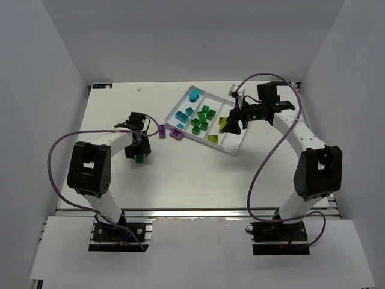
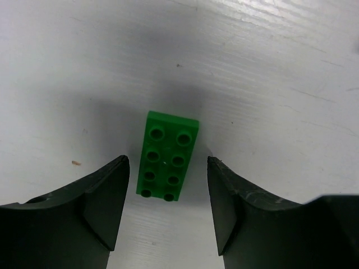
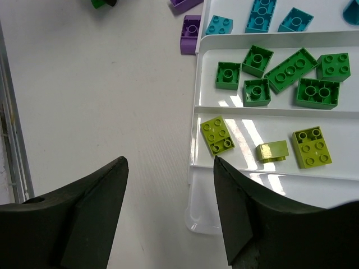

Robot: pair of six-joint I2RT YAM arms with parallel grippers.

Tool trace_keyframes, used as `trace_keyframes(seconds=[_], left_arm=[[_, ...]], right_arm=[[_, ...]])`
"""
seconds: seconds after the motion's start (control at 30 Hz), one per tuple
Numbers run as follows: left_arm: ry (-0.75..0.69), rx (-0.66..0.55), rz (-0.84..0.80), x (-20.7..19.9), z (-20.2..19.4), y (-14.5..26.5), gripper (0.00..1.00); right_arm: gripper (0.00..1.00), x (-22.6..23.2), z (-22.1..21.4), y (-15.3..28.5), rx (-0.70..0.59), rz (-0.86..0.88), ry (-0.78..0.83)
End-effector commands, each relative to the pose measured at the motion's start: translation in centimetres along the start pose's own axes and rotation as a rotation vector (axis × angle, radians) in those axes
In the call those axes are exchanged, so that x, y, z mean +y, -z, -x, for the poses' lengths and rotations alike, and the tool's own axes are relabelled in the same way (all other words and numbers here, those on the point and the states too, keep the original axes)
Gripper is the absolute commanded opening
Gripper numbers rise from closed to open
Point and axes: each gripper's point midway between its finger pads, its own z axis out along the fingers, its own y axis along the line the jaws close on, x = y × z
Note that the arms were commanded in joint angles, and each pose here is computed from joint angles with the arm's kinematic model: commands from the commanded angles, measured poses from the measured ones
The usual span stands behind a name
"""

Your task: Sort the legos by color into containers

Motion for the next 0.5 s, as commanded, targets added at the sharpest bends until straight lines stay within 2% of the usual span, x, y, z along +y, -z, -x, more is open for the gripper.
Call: trace_keyframes(seconds=[0.0,0.17,0.27,0.3,0.37,0.4,0.47], left_arm=[[-0.02,-0.038,0.011,0.5,1.8,0.2,0.68],[-0.029,0.004,0.004,0.6,0.7,-0.8,0.65],[-0.023,0.025,-0.031,0.1,-0.4,-1.3,0.51],[-0.014,0.035,-0.048,-0.2,-0.8,-1.3,0.39],[-0.003,0.045,-0.065,-0.3,-1.5,-1.5,0.28],[0.002,0.047,-0.074,-0.4,-1.8,-1.5,0.18],[0.018,0.039,-0.115,-0.9,-2.0,-1.0,0.12]], right_arm=[[0.68,0.1,1.3,0.5,-0.021,-0.013,0.038],[0.68,-0.1,1.3,0.6,-0.018,-0.024,0.038],[0.68,-0.3,1.3,0.6,-0.015,-0.031,0.039],[0.68,-0.3,1.4,0.6,-0.015,-0.034,0.041],[0.68,-0.3,1.4,0.8,-0.014,-0.039,0.044],[0.69,-0.3,1.5,0.8,-0.013,-0.04,0.047],[0.68,-0.4,1.6,1.0,-0.013,-0.051,0.054]])
